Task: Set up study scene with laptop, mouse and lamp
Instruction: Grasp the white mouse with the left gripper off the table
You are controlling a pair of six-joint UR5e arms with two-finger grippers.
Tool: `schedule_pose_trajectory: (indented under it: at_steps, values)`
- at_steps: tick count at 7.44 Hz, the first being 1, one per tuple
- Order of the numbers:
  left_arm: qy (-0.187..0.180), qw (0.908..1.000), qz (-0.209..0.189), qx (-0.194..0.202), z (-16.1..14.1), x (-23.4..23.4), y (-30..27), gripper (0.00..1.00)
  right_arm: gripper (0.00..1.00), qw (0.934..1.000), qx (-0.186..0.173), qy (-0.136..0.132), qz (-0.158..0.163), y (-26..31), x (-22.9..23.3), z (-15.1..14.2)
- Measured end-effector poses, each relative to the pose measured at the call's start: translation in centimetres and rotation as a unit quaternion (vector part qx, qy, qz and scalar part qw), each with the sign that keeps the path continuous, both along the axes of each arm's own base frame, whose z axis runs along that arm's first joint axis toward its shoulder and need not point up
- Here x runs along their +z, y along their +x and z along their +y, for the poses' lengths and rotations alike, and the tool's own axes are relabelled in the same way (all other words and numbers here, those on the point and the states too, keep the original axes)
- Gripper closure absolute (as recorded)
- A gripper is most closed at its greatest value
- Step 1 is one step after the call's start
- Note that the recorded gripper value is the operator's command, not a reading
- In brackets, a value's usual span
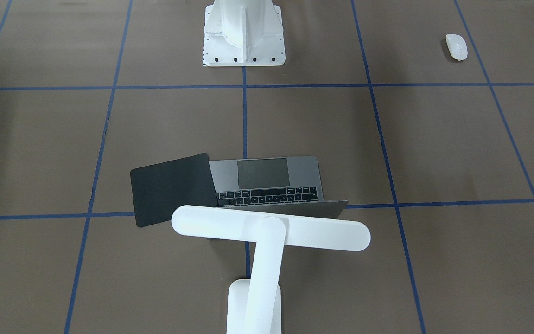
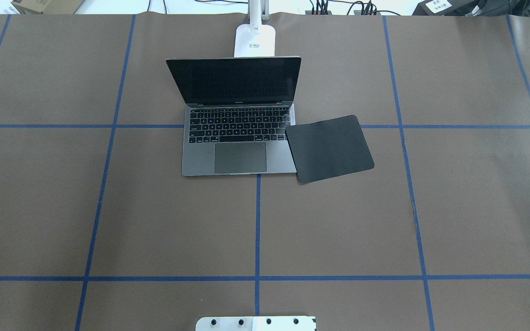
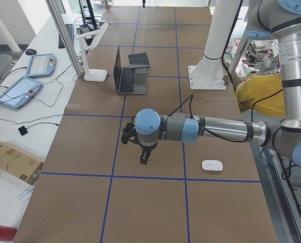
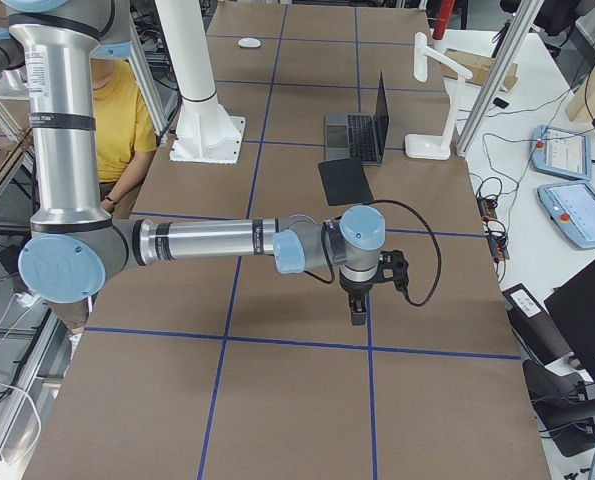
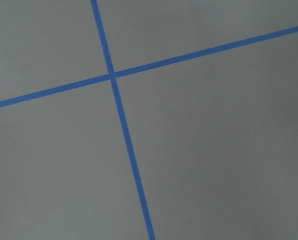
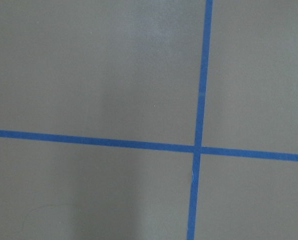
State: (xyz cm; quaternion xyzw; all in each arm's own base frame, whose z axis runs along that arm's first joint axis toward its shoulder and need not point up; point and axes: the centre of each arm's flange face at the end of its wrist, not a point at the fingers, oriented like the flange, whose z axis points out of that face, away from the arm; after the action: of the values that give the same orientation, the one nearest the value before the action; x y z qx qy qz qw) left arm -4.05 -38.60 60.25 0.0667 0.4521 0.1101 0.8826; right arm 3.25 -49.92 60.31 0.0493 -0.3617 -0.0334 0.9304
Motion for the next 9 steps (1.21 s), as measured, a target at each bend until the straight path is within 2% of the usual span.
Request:
schedule_pose_trajectory:
  at_steps: [2,5,7,9]
  values:
    - [-0.02,0.9993,-0.026,0.02,4.6,3.7,1.1,0.0,0.0,0.9999,-0.008,-0.007,0.008,0.9,0.8,1.6]
    - [-0.073,0.9955,-0.04,0.045,10.8,7.1,3.7,0.0,0.0,0.9998,-0.01,-0.015,0.011,1.1,1.7,2.5]
    - [-0.093,0.9934,-0.042,0.051,15.2,7.7,5.9,0.0,0.0,0.9997,-0.01,-0.017,0.012,1.1,2.0,2.9]
    - [-0.115,0.9905,-0.042,0.064,18.3,7.2,8.2,0.0,0.0,0.9997,-0.011,-0.02,0.012,1.1,2.4,3.2]
